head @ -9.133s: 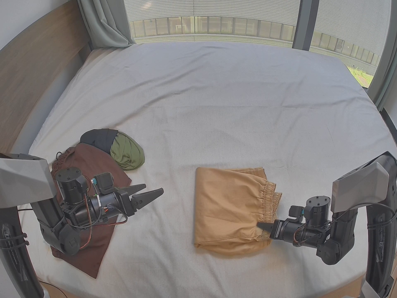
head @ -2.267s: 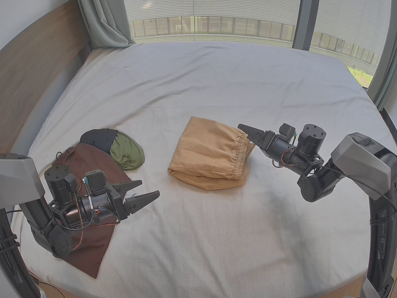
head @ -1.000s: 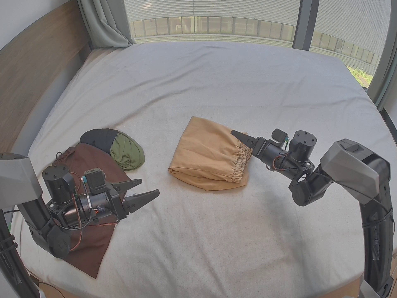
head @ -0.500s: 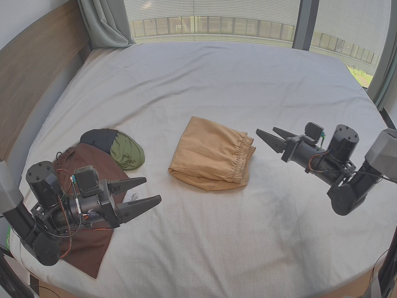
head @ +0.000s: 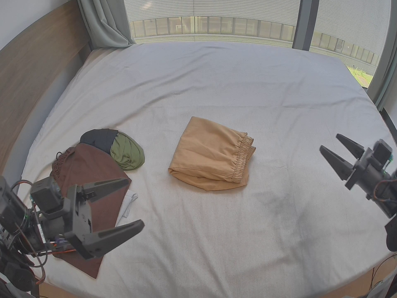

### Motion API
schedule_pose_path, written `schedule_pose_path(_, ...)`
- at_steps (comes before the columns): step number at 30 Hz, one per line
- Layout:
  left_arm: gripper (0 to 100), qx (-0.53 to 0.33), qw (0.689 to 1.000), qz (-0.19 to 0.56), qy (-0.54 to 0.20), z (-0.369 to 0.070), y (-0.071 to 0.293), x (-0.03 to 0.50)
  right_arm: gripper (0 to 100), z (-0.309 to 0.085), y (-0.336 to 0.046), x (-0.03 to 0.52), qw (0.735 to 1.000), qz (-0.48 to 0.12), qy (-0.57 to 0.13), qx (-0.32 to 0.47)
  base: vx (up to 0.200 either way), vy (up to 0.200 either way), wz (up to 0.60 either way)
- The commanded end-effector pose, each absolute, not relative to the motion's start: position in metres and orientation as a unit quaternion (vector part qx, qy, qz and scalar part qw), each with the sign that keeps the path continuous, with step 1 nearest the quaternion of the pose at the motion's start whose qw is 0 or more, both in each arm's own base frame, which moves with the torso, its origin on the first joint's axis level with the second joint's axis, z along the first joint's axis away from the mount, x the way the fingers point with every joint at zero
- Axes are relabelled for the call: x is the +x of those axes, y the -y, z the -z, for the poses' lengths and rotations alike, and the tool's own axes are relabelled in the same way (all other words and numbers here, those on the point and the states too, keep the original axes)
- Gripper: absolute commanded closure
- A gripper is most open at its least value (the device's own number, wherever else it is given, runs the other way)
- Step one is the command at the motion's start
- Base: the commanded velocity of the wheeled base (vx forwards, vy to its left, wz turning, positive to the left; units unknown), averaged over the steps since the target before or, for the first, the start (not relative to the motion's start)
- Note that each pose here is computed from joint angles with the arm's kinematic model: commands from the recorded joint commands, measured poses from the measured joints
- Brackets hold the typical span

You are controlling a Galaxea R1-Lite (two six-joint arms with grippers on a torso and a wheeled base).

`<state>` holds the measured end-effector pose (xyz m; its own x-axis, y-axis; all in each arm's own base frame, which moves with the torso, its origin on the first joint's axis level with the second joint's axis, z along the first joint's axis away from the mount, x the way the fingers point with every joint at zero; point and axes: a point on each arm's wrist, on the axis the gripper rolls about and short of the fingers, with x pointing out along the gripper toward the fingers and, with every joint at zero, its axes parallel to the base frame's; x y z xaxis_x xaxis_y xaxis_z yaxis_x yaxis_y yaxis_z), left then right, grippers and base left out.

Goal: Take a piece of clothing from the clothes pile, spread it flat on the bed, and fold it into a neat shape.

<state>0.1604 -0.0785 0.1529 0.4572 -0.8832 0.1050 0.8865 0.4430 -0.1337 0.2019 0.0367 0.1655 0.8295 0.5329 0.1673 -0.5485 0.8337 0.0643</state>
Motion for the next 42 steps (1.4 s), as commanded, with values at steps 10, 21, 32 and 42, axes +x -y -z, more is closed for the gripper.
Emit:
schedule_pose_path(10,0,-0.071,0.906,0.404,0.107,-0.17,0.032,0.055,0,-0.178,-0.012,0.038,0.947,-0.259,0.187,0.01,0.0,0.0,0.0)
schedule_pose_path(21,0,-0.051,0.945,0.31,0.094,-0.13,0.009,-0.004,0,-0.148,-0.011,-0.006,0.946,-0.28,0.163,0.013,0.0,0.0,0.0)
schedule_pose_path(32,0,-0.045,0.97,0.226,0.081,-0.105,0.007,-0.02,0,-0.081,-0.007,-0.025,0.987,-0.162,0.013,0.013,0.0,0.0,0.0)
schedule_pose_path(42,0,-0.023,0.989,0.144,0.033,-0.083,0.006,-0.024,0,-0.075,0.0,-0.023,1.0,0.015,-0.002,0.013,0.0,0.0,0.0)
